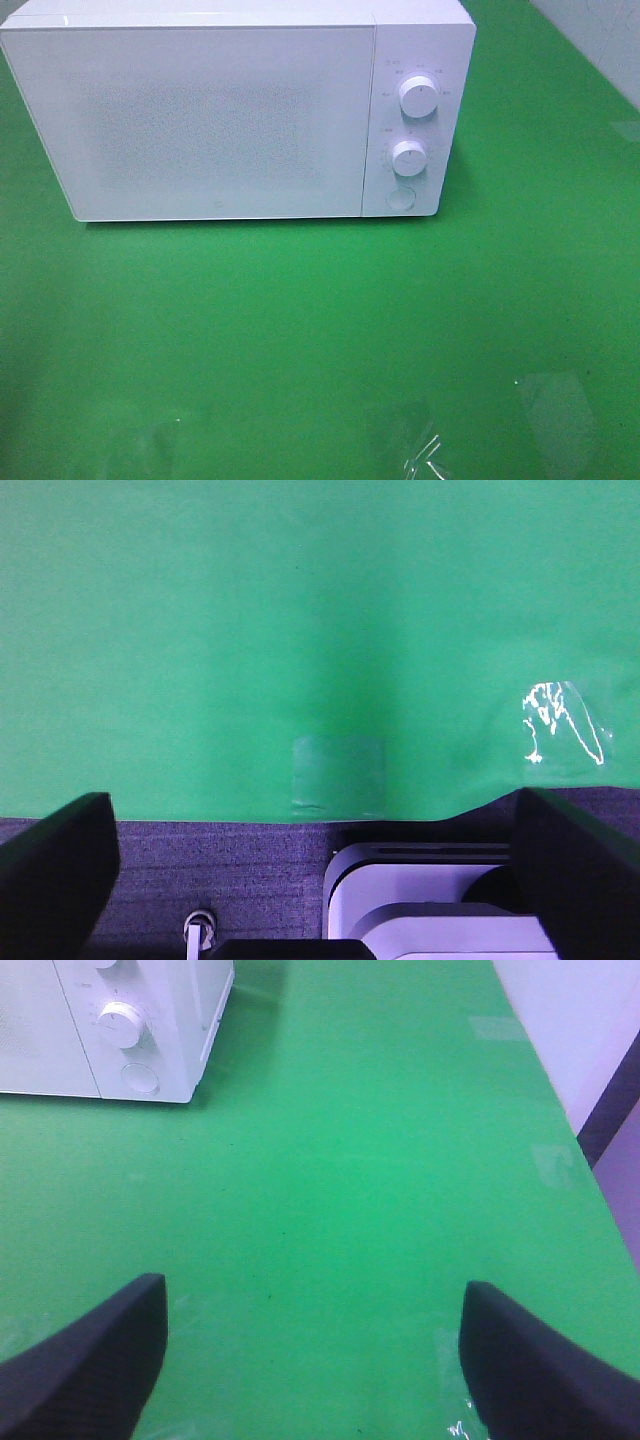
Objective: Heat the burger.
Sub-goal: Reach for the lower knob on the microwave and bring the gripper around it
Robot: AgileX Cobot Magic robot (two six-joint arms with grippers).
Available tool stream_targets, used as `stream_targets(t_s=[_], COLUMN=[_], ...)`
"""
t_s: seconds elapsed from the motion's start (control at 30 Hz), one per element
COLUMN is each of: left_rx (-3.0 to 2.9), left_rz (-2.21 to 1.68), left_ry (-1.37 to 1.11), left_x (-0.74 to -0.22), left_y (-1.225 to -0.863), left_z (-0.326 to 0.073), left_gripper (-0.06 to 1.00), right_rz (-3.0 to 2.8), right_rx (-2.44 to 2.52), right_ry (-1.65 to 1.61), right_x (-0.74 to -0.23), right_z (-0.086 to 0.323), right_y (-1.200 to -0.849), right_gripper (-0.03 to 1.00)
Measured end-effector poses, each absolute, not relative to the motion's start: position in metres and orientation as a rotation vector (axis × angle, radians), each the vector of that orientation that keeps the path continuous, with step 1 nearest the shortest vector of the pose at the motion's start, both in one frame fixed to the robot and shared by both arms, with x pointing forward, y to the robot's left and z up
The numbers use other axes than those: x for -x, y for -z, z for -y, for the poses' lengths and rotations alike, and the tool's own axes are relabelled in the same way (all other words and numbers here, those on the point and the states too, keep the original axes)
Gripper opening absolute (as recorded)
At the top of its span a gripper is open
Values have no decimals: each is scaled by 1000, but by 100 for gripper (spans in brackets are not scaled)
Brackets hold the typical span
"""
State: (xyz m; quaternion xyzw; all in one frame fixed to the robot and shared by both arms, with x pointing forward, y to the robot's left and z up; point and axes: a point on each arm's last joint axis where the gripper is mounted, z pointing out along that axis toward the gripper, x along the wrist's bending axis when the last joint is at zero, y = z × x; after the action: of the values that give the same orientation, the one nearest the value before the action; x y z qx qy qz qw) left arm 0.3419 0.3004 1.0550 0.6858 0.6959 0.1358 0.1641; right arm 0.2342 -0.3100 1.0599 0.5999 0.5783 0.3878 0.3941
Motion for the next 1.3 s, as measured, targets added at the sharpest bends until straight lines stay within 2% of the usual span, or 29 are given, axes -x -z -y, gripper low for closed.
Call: stream_targets(t_s=[0.13,0.57,1.1,1.3], left_rx=[-1914,-1739,-1580,-1568], left_rz=[-1940,-1728,-1518,-1506], left_ry=[-451,-729,-949,-961], left_x=[-315,-278,-235,-233], left_y=[-1045,-1050,-1055,-1055], left_z=[-299,-299,-297,-297], left_gripper=[99,99,98,98], right_rz=[-1467,-1467,-1467,-1467], right_rx=[-1522,-1522,-1522,-1522], right_ry=[-984,-984,-984,-984], right_x=[-234,-234,-234,-234], right_z=[310,310,310,310], right_y=[-1060,-1060,-1060,-1060], right_gripper=[76,76,76,76])
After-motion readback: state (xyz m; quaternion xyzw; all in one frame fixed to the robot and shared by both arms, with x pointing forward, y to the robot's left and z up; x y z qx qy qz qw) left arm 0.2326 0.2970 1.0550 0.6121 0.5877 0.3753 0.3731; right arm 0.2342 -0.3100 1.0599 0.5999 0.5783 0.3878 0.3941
